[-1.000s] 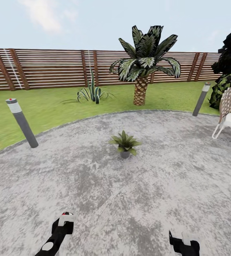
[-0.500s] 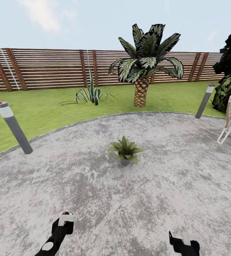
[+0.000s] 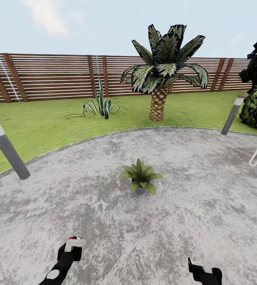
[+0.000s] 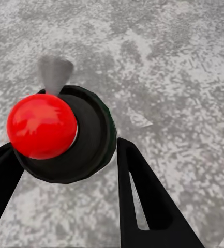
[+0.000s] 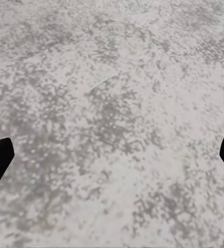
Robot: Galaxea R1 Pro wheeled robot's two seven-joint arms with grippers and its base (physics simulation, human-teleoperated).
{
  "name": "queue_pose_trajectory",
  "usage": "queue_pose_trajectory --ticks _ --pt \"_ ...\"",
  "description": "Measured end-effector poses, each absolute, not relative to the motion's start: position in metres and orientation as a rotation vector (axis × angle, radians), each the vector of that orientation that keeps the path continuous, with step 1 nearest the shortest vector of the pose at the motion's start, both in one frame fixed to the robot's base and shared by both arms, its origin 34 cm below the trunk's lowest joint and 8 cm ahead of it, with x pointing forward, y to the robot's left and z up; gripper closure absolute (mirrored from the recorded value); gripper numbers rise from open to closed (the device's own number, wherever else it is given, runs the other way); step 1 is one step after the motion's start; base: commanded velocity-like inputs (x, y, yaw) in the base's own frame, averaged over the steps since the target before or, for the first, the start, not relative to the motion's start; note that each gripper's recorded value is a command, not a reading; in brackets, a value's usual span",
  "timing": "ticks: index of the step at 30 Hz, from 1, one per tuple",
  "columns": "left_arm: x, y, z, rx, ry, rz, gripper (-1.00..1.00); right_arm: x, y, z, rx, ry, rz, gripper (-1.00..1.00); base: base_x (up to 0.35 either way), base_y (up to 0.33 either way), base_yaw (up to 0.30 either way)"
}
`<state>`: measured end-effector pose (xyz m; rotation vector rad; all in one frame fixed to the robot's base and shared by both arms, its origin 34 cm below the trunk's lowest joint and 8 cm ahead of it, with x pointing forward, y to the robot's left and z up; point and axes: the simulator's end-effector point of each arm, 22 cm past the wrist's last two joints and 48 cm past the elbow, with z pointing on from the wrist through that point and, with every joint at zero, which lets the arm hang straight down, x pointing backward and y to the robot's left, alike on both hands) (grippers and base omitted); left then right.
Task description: Pick up the pesticide atomizer in the garden and spray insectifuge to fully cover both potted plants in the garden.
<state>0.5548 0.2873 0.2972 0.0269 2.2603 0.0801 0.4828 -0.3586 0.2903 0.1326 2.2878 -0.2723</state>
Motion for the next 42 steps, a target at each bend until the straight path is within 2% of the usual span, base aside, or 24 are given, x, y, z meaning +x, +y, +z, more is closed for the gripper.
queue_pose_trajectory --ticks 13,42 --pt "0.5548 0.2873 0.2972 0.027 2.260 0.080 1.00 0.4828 -0.3586 0.2903 0.133 2.288 -0.272 -1.00 0.328 -0.054 0.000" --pt "0.5581 0.2882 0.2999 0.028 2.252 0.081 1.00 0.4801 -0.3573 0.2877 0.133 2.296 -0.271 -1.00 0.241 -0.183 0.000"
